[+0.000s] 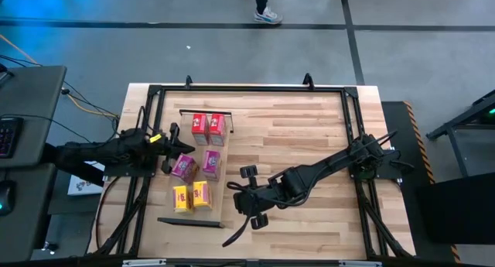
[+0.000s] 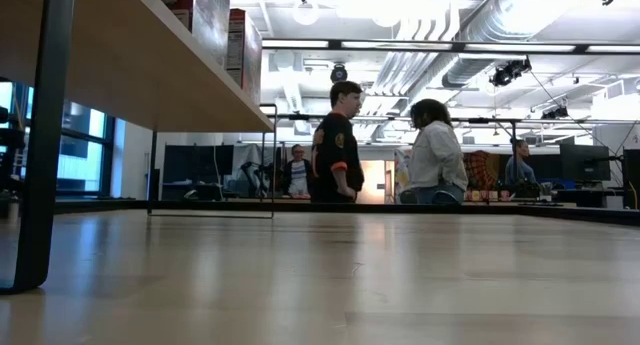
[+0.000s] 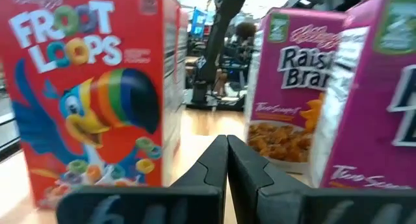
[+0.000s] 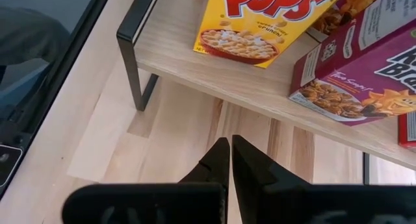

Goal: Stack cereal on shelf
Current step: Return to Home Position

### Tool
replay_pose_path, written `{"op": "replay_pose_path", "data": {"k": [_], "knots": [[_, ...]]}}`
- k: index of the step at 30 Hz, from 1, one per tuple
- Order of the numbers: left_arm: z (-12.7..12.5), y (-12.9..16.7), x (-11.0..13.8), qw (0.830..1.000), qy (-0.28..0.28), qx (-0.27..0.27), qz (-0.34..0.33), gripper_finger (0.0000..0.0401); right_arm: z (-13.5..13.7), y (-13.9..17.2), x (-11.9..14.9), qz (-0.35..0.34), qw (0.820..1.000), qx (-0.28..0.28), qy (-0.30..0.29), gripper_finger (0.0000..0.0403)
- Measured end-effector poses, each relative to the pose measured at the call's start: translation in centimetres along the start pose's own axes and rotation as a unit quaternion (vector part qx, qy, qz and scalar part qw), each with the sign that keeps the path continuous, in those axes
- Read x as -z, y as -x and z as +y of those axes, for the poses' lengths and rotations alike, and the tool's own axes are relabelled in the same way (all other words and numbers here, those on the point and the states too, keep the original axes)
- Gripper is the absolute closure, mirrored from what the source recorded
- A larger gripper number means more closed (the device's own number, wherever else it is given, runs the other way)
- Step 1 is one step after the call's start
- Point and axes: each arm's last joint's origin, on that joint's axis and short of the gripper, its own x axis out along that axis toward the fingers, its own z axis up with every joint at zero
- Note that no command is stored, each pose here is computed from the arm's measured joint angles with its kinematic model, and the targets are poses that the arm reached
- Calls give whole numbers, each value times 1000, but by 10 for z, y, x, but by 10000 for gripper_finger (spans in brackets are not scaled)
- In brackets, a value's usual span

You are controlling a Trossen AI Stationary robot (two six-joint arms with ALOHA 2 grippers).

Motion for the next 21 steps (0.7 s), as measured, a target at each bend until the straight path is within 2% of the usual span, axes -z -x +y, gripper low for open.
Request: {"op": "replay_pose_path", "data": {"k": [6,12,17,21], "knots": [[-1,0,1,1000,0,10,8,401,0,0,0,0,1000,0,0,403],[1,0,2,1000,-11,-10,9,401,0,0,1,3,1000,0,5,403],[1,0,2,999,20,-25,11,401,2,0,5,25,999,-36,6,403],[2,0,2,999,31,-25,11,401,0,0,12,64,997,-44,-19,403]]}}
